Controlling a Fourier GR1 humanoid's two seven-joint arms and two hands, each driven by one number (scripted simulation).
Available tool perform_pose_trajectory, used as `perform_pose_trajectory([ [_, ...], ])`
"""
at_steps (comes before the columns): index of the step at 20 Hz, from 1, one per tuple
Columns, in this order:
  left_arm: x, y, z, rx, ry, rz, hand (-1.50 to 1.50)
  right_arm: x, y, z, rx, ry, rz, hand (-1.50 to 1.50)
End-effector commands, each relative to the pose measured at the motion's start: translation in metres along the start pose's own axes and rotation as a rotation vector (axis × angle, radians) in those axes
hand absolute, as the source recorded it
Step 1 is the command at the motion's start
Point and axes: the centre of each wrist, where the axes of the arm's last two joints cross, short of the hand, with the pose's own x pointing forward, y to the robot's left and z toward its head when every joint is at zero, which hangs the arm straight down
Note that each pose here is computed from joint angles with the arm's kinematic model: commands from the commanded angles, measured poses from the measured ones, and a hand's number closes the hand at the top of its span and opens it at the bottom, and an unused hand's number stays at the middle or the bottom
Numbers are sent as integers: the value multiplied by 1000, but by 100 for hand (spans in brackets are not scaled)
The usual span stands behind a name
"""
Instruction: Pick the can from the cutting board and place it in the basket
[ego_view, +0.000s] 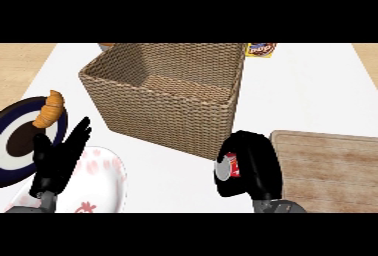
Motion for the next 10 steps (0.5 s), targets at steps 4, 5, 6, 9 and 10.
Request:
perform_pose_trajectory([
  [4,-29,-11,6,-23,146,8,0,63,-30,3,-284,32,-245,150],
  [5,-32,-8,5,-24,156,4,0,68,-31,6,-312,45,-243,150],
  [6,-31,-10,6,-26,145,9,0,73,-35,5,-336,60,-243,150],
  [9,-33,-9,6,-18,155,-4,0,89,-49,4,-425,100,-279,150],
  [10,-33,-6,4,-23,162,-6,0,94,-52,1,-452,117,-282,150],
])
